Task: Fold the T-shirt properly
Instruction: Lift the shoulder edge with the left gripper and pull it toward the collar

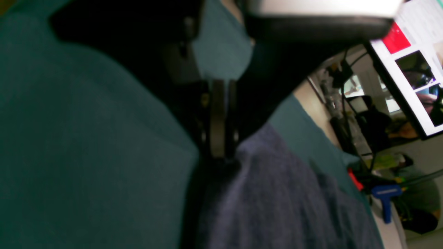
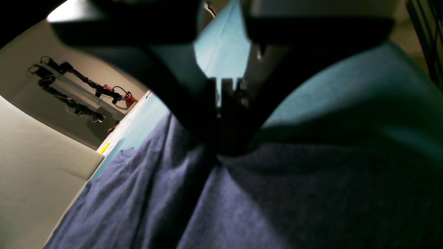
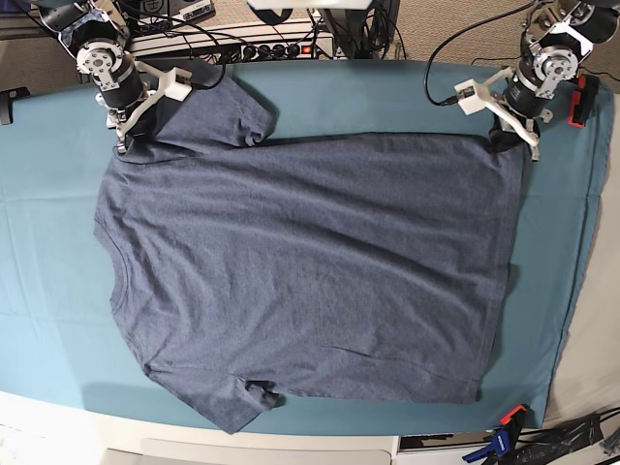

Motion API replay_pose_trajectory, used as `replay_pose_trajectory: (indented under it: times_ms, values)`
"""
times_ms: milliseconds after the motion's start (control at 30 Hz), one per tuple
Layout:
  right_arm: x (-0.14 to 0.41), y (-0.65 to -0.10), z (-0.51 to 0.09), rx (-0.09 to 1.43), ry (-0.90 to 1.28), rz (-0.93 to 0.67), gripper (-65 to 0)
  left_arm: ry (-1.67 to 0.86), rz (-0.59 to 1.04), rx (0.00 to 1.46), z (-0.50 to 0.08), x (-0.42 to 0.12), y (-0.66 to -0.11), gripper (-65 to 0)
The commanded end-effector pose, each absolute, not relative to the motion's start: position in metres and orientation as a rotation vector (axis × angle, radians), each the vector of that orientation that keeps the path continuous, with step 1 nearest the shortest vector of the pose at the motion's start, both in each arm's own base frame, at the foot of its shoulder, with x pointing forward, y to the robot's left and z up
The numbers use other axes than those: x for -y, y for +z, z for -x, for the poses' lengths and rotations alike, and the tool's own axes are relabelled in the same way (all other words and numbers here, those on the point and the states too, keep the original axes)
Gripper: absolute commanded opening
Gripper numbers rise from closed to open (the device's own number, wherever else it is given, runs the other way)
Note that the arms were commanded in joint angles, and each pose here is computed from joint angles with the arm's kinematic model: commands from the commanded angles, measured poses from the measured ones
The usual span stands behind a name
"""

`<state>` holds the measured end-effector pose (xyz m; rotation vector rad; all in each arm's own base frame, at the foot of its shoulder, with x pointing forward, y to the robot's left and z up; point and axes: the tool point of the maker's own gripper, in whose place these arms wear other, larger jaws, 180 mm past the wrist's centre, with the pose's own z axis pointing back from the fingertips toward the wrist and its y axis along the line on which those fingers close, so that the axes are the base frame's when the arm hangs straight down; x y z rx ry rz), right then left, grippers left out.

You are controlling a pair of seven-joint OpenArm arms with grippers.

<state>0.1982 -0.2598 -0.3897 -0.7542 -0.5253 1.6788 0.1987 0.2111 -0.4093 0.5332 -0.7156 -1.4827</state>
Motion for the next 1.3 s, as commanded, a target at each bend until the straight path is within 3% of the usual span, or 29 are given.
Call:
replay_pose_trajectory:
  times_ms: [0, 300, 600, 867, 1200, 1233, 1267]
  values:
    - [0.264, -0.379, -0.208, 0.542, 1.669, 0.799, -65.0, -1.488, -0.561, 0.706, -0.201, -0.219, -0.403, -65.0]
    - [0.279, -0.356, -0.237, 0.554, 1.604, 0.934, -65.0, -1.472, -0.672, 0.794, -0.229, -0.216, -0.355, -65.0]
    - [0.323, -0.314, -0.261, 0.563, 1.464, 1.064, -65.0, -1.295, -0.746, 0.907, -0.277, -0.236, -0.304, -65.0]
    - [0.319, -0.278, -0.278, 0.682, 1.368, 1.08, -65.0, -1.208, -0.785, 0.962, -0.298, -0.26, -0.271, -65.0]
    - [0.314, -0.275, -0.278, 0.705, 1.357, 1.064, -65.0, -1.316, -0.445, 0.798, -0.264, -0.234, -0.32, -65.0]
    - [0.313, -0.275, -0.278, 0.707, 1.355, 1.063, -65.0, -1.339, -0.416, 0.804, -0.262, -0.229, -0.321, -64.4]
    - [0.313, -0.276, -0.278, 0.707, 1.352, 1.061, -65.0, -1.356, -0.392, 0.813, -0.26, -0.224, -0.322, -59.2]
